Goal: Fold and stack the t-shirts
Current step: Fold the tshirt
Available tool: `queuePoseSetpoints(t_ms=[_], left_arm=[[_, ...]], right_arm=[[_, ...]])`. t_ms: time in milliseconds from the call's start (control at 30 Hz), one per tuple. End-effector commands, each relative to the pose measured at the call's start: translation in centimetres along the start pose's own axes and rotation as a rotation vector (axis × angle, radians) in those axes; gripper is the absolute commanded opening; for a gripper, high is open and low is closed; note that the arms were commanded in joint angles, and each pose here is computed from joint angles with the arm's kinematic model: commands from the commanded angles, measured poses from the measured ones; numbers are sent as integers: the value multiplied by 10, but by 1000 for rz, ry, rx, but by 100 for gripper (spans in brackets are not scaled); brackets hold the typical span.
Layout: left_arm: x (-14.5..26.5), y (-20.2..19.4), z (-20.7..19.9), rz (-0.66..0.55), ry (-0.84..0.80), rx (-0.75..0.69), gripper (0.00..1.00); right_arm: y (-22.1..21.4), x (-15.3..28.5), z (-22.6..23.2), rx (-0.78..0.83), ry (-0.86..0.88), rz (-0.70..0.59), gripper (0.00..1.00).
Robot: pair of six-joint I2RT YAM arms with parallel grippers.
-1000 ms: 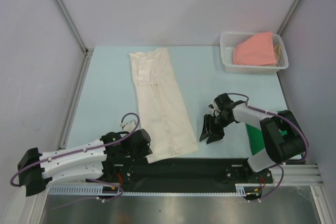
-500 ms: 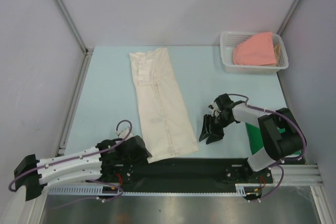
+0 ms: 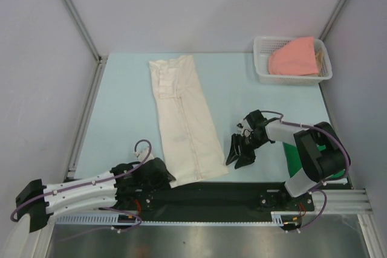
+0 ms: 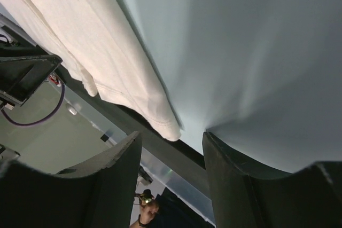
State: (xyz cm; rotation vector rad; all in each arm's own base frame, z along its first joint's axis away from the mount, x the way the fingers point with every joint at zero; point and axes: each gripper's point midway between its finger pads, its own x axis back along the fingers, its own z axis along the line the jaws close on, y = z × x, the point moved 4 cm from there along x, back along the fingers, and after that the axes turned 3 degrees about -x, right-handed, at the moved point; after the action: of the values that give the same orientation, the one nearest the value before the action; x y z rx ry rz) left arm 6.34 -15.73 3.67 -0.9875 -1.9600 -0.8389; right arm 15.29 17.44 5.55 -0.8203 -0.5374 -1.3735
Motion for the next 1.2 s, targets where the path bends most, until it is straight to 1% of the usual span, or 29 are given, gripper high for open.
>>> queuePoseSetpoints(t_ms=[0,167,233,300,367,533,600,667,767,800,867,900,933,967,1000,1033,1100,1133,1167], left_arm=[[-1,6,-7,-46,-41,18,41],[-1,8,-6,-62,-54,31,37],[0,9,-6,-67,-53,34,33],[1,10,-8,-70,-65,36,28],[2,11,-9,-79,-69,39,26],[1,10,-10,-69,-77,39,18],[0,9,-12,-66,-80,35,17],[1,9,-15,-64,-83,28,13],[8,12,-27,-76,-106,-5,0],[12,16,-33,-91,-115,-18,0],[31,25,-52,-124,-118,-33,0],[37,30,-59,-143,-119,-35,0],[48,41,-74,-163,-141,-44,0],[48,46,-75,-162,-109,-52,0],[49,52,-78,-162,-95,-50,0],[53,67,-84,-174,-96,-48,0],[49,85,-87,-191,-74,-55,0],[49,107,-85,-223,-57,-41,0],[47,118,-84,-236,-52,-32,0]], right_arm=[[5,-9,-5,20,-15,-22,56],[6,-13,-4,28,-18,-27,53],[8,-15,-2,52,-22,-48,49],[9,-19,-2,48,-1,-40,46],[7,-23,0,52,2,-32,43],[5,-31,-3,43,-14,-32,40],[2,-34,-4,39,-14,-25,32],[1,-33,-5,34,-22,-28,24],[1,-25,5,53,4,-39,0],[0,-21,11,52,24,-27,0],[14,-3,42,105,73,-85,0],[15,3,50,113,67,-89,0],[22,9,60,135,64,-108,0],[36,15,74,155,58,-126,0],[39,20,77,140,34,-109,0],[47,23,81,145,25,-120,0],[71,28,97,172,39,-151,0],[82,30,99,168,39,-164,0],[93,33,107,177,52,-181,0]])
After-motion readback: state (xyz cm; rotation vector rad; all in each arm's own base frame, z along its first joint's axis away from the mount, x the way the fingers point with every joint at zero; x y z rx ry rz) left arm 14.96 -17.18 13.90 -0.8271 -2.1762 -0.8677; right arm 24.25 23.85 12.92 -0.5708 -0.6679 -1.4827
